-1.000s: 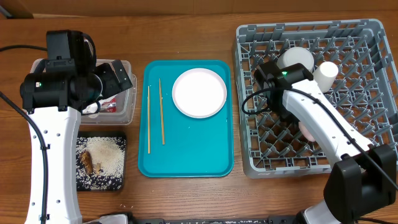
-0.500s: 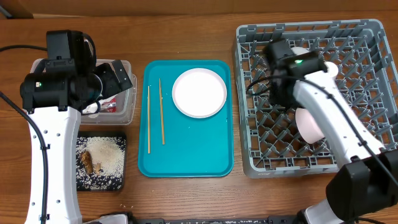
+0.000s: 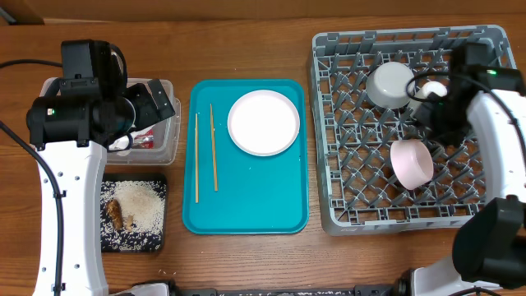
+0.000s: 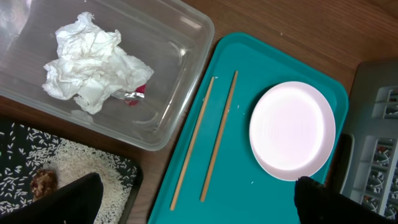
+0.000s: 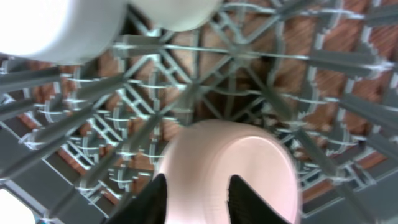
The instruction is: Sort waste into correct bins and load items into the dishwasher
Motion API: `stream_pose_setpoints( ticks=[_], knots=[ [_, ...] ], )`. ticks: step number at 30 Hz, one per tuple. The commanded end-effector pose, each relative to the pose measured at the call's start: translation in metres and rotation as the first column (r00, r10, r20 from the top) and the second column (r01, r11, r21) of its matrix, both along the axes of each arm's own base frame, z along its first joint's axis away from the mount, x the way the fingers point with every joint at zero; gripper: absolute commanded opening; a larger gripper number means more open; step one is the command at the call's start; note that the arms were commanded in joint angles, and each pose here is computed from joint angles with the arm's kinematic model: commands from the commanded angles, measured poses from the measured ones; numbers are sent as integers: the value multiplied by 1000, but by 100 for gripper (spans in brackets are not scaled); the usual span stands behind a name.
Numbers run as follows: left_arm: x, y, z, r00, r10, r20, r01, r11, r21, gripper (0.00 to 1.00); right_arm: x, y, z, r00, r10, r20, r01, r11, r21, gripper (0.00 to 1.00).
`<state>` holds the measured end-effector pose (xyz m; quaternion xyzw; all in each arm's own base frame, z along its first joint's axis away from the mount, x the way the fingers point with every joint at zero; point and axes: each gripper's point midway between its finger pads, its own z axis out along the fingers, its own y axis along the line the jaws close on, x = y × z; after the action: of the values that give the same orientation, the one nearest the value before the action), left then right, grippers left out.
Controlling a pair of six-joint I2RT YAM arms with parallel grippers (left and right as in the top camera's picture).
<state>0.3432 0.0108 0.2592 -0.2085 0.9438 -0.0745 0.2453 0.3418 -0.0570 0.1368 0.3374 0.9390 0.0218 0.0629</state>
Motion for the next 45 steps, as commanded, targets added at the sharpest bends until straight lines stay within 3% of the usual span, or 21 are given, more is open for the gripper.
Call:
stream_pose_setpoints(
  ticks=[1,4,15,22,28,35,45],
  knots=[
    [1,-1,6,1000,4,18,-4,1000,-1,100,-4,-11,7,998,-55,6,55,997,56,25],
    [1,-1,6,1000,4,18,-4,1000,-1,100,-17,-15,5,996,-78,-41,81,994,72,17],
    [1,-1,6,1000,4,18,-4,1000,-1,100,-44,-11,-19,985,-78,-152,91,993,76,15],
    [1,-1,6,1000,4,18,-4,1000,-1,100,-55,14,-26,980,-53,-192,94,973,211,13],
    [1,-1,6,1000,4,18,-4,1000,-1,100,-57,48,-15,986,70,-153,-2,914,405,9],
    [1,-1,6,1000,4,18,-4,1000,-1,100,-57,48,-10,985,101,-139,-36,912,408,4],
    [1,-1,6,1000,4,18,-4,1000,-1,100,-21,96,50,953,258,160,-300,876,377,6]
  ],
)
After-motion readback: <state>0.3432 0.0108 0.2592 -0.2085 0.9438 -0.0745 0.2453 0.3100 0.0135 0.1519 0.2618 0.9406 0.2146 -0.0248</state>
